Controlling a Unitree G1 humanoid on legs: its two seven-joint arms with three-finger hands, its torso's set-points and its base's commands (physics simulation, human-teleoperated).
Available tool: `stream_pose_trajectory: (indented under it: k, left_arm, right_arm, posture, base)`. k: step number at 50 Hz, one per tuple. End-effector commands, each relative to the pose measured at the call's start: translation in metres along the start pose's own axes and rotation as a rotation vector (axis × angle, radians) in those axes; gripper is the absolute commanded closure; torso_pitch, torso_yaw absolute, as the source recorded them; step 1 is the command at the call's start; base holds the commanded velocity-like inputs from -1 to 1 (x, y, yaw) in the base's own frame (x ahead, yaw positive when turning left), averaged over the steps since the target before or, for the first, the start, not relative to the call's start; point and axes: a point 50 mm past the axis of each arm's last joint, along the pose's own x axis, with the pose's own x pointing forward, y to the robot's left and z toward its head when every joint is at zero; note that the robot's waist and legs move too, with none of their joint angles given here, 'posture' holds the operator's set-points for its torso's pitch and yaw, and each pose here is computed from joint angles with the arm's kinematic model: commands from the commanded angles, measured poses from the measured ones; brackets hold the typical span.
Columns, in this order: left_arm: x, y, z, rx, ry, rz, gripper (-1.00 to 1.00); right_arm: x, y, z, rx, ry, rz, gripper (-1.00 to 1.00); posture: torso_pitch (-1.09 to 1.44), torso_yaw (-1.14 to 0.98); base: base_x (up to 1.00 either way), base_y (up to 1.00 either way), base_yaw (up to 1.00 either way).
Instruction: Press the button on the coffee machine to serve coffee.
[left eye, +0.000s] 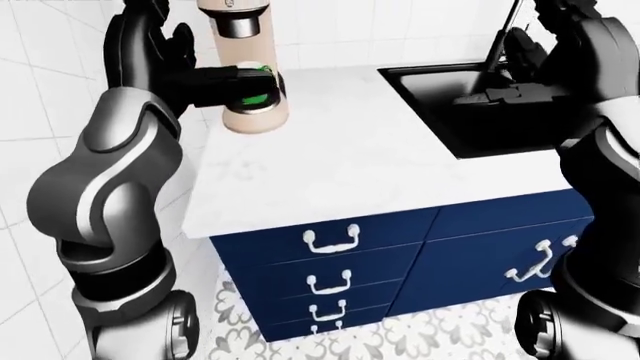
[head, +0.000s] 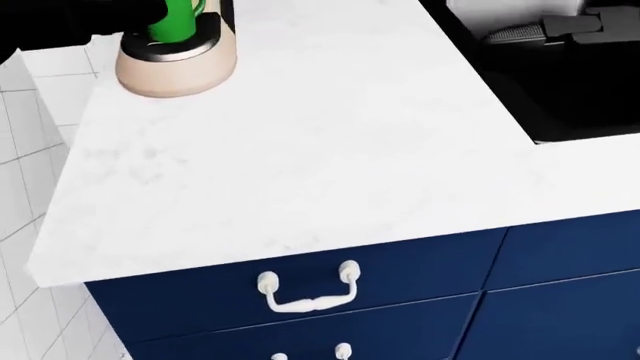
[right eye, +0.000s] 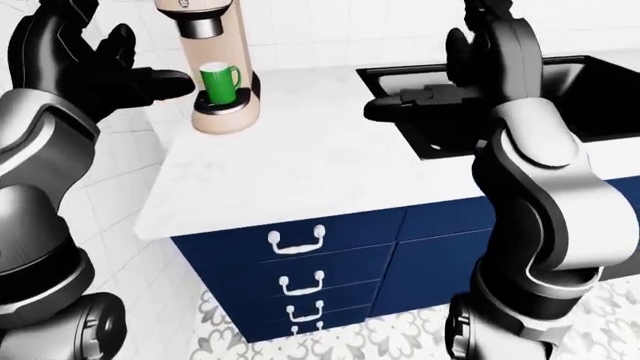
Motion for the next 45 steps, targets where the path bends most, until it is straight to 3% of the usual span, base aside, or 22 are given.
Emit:
stream_pose_trajectory:
  k: [1, 14, 23, 45]
  left_arm:
    - [-0.002, -0.003, 0.017, -0.011, -0.084, -0.02, -1.0]
    - [-0.001, -0.005, 0.015, -0.009, -0.081, -0.023, -1.0]
    - [0.0, -0.004, 0.015, -0.01, -0.082, -0.021, -1.0]
    - [0.006, -0.005, 0.001, -0.014, -0.064, -0.034, -1.0]
  right_arm:
    - [-0.001, -0.001, 0.014, -0.005, -0.075, -0.016, -1.0]
    - [0.001, 0.0, 0.012, 0.0, -0.077, -0.022, -1.0]
    - [0.002, 0.002, 0.012, -0.014, -0.077, -0.02, -1.0]
    - [0.001, 0.001, 0.013, -0.038, -0.066, -0.035, -1.0]
  posture:
    - [0.0, 0.0]
    - [0.0, 0.0]
    - [0.0, 0.0]
    - [0.0, 0.0]
  base:
    - [0.09, 0.17, 0.0]
    - [0.02, 0.04, 0.0]
    - [-0.01, 0.0, 0.77]
    - [0.0, 0.0, 0.0]
